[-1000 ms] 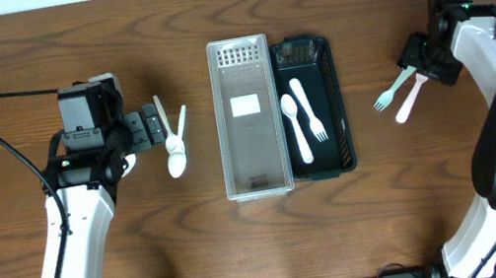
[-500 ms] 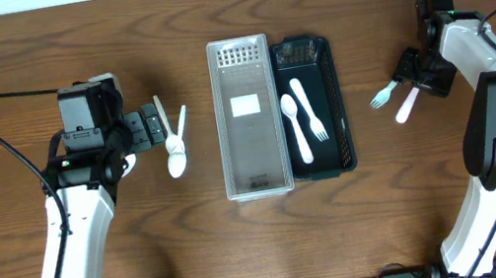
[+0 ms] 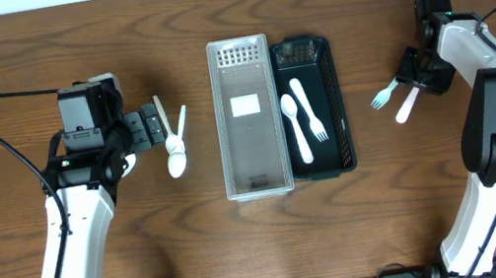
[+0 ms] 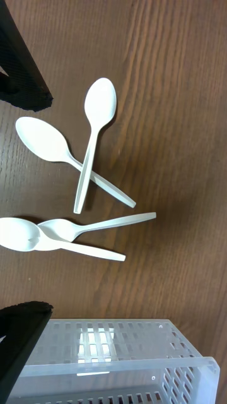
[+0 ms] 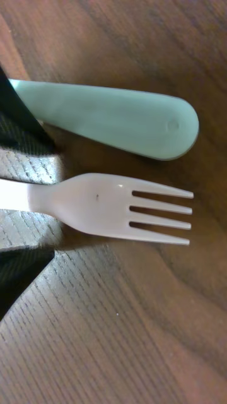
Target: Pack container
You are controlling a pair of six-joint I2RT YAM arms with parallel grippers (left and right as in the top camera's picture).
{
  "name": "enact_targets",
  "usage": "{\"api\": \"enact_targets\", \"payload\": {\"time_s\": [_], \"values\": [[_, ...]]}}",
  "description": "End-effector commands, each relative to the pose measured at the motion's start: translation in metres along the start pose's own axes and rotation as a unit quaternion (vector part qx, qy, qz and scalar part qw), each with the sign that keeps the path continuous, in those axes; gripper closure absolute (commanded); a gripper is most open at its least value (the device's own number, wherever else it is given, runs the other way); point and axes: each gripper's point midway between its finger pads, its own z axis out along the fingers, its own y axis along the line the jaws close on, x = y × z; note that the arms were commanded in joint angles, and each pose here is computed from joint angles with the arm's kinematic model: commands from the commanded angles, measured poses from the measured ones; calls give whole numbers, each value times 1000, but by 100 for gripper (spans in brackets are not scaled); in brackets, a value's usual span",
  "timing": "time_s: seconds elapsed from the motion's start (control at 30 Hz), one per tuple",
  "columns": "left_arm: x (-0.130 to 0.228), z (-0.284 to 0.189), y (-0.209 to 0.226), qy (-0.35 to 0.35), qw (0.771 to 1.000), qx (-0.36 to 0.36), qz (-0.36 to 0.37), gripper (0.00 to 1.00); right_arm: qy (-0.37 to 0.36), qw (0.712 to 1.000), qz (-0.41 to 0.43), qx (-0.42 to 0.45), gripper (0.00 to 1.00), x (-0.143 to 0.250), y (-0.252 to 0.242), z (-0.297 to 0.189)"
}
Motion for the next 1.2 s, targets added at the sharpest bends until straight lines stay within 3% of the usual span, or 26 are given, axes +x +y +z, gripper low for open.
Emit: {"api": "enact_targets", "payload": {"time_s": [0.0, 0.37, 0.8, 0.97, 1.17], "values": [[-7, -2, 2, -8, 1000, -5, 2, 2, 28, 999, 2, 31, 58, 15, -13, 24], [-7, -2, 2, -8, 1000, -5, 2, 2, 48, 998, 20, 34, 56, 37, -30, 48], [-7, -2, 2, -8, 1000, -5, 2, 2, 51, 998, 23, 33, 89, 40, -34, 45], [-7, -2, 2, -8, 1000, -5, 2, 2, 2, 1000, 20, 4, 99, 18, -22, -5], [-7, -2, 2, -8, 1000, -5, 2, 2, -121, 982, -51, -136, 99, 3, 40, -140]]}}
